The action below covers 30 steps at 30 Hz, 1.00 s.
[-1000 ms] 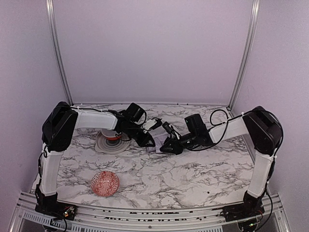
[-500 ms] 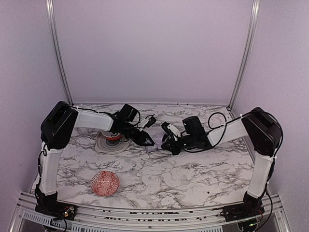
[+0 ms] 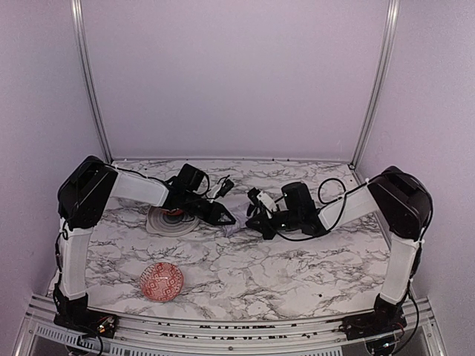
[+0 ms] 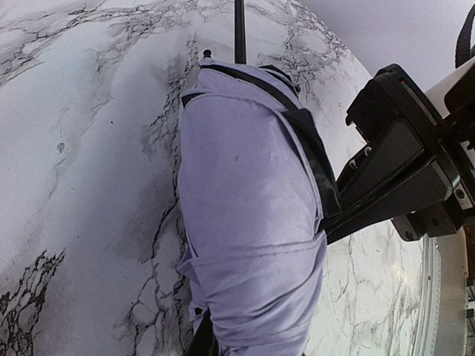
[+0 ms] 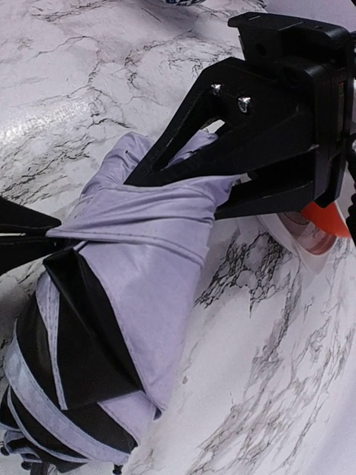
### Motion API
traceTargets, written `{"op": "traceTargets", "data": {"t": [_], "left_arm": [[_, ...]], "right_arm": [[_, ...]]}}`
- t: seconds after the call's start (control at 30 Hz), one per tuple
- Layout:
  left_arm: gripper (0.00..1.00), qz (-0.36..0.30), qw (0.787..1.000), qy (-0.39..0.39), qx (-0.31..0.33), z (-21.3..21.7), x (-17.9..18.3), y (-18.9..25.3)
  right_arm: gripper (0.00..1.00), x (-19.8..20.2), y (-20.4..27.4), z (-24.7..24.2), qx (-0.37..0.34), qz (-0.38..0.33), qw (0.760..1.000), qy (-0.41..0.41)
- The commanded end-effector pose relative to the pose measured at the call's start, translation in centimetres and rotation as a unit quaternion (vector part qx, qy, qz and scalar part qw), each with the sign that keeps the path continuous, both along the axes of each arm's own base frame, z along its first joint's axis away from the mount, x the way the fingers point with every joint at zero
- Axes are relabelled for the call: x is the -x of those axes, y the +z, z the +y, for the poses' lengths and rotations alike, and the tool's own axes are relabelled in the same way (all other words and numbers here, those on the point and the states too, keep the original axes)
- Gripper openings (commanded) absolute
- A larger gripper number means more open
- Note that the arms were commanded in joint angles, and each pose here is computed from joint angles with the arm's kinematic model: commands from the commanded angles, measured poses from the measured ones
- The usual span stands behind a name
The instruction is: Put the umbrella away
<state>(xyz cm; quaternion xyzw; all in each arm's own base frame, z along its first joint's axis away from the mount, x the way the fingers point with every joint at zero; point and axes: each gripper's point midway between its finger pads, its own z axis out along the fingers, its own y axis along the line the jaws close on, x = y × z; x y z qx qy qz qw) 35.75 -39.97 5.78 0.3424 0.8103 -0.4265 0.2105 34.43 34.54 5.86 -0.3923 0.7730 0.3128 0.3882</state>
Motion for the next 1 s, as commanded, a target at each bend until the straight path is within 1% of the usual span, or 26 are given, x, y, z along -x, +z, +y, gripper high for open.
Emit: {"op": "traceTargets", "data": {"t": [0.0, 0.2, 0.27, 0.33, 0.47, 0.53, 0.67, 0.73, 0.83, 0.9, 0.97], "left_arm": [[0.00, -0.063, 0.994, -0.004, 0.084, -0.5, -1.7, 7.2], [0.00, -0.072, 0.993, -0.021, 0.095, -1.3, -0.8, 7.4], [0.00, -0.069, 0.993, -0.024, 0.094, -1.6, -0.5, 7.1], [0.00, -0.064, 0.994, -0.022, 0.090, -1.6, -0.3, 6.8], [0.00, -0.066, 0.993, -0.024, 0.098, -1.6, -0.2, 7.6], [0.00, -0.073, 0.992, -0.025, 0.100, -1.7, -0.1, 8.1], [0.00, -0.076, 0.993, -0.017, 0.093, -1.3, -0.1, 7.9], [0.00, -0.076, 0.993, -0.008, 0.089, -1.1, -0.3, 7.7], [0.00, -0.080, 0.994, -0.001, 0.081, -0.9, -0.4, 7.6], [0.00, -0.091, 0.994, -0.004, 0.066, -0.5, -0.2, 7.3], [0.00, -0.115, 0.993, -0.018, 0.027, 0.1, 0.0, 6.5]], "right_arm": [[0.00, 0.4, -4.1, -1.2, 0.051, 0.034, 0.998, -0.011], [0.00, 0.0, -4.0, -0.7, 0.050, 0.025, 0.998, -0.017], [0.05, -0.5, -4.0, -0.8, 0.054, 0.023, 0.998, -0.028], [0.06, -1.1, -3.2, -0.8, 0.052, 0.012, 0.998, -0.038], [0.13, -3.0, -2.1, -1.4, 0.064, -0.008, 0.995, -0.076], [0.13, -3.2, -2.2, -1.6, 0.068, -0.008, 0.995, -0.078], [0.16, -2.0, -1.6, -2.4, 0.062, -0.008, 0.996, -0.064], [0.18, -0.9, -0.5, -3.1, 0.056, -0.024, 0.997, -0.057], [0.19, 1.1, 2.7, -3.5, 0.026, -0.072, 0.997, -0.027], [0.25, 2.5, 5.4, -3.4, 0.009, -0.115, 0.993, 0.011], [0.37, 3.5, 7.2, -3.2, 0.005, -0.142, 0.989, 0.048]]}}
